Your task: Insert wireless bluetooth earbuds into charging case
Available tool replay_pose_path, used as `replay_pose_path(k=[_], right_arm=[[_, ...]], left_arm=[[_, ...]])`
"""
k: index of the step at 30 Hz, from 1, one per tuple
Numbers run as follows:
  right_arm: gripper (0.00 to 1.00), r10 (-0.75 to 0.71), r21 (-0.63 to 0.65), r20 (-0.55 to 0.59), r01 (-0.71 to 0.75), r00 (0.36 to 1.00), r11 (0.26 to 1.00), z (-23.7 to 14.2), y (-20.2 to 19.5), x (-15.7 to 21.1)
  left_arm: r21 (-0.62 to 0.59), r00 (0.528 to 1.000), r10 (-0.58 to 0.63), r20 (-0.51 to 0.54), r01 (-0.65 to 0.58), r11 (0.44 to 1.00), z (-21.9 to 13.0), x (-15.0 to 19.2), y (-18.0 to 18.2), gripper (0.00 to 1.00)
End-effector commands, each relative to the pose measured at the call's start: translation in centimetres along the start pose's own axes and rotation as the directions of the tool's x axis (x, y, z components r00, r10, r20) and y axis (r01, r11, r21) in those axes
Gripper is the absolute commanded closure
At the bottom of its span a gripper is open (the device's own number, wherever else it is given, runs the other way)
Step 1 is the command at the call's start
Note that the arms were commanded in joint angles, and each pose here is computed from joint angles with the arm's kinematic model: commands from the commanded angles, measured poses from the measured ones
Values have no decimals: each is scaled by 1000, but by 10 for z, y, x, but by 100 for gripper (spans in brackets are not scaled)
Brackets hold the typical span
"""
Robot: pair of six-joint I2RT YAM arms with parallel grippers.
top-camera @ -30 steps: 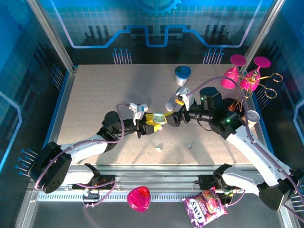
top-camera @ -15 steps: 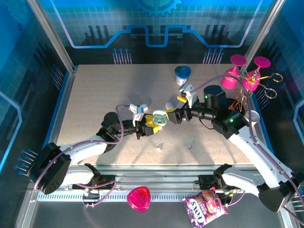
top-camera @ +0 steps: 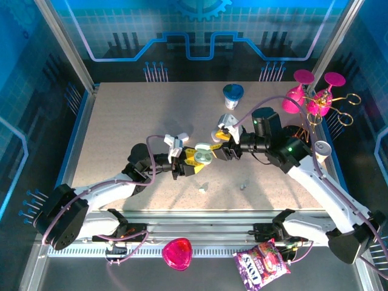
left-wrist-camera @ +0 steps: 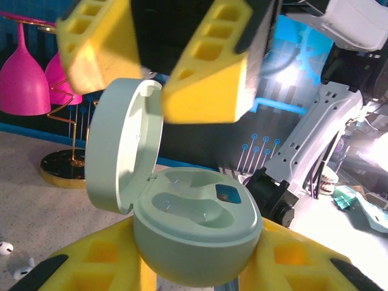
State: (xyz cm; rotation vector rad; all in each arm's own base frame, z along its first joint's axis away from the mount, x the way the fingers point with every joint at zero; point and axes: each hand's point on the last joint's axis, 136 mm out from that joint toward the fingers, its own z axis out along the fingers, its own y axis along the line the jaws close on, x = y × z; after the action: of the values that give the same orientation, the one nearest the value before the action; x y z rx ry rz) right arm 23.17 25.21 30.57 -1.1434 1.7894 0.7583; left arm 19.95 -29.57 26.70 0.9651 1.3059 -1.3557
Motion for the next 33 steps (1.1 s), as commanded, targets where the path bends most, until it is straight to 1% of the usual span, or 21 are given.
replay_pose_path(k=[1,3,8,13,19,22,24,29,33], right_arm=[[54,-44,-66,10,44,999,997,-1,13,-9],[61,-48,-76,12,48,999,996,0,14,-10],[68,-52,-110,14,53,999,993,-1,20,-10],[88,-50,-130,14,51,999,990,-2,25,-9],[99,-54,-118,3,54,999,992,-2,24,-7],[100,-67,-98,-8,66,998,993,-2,22,-6],[100,-80,-84,-12,79,997,993,-2,22,-6],[100,-111,-34,-17,111,994,993,-3,20,-9],[100,-133,2,-16,133,991,991,-4,18,-12]], left_arm=[[56,998,59,13,-59,997,-1,-6,-15,71],[62,998,58,11,-58,996,-1,-7,-15,71],[57,998,63,7,-63,996,-1,-6,-14,71],[55,998,67,7,-67,996,0,-5,-12,69],[56,998,61,7,-61,997,3,-6,-10,69],[53,998,54,7,-55,997,3,-6,-8,65],[52,999,51,7,-51,997,4,-6,-8,60],[52,999,45,11,-46,998,4,-8,-7,53],[54,999,43,11,-44,998,4,-8,-8,49]])
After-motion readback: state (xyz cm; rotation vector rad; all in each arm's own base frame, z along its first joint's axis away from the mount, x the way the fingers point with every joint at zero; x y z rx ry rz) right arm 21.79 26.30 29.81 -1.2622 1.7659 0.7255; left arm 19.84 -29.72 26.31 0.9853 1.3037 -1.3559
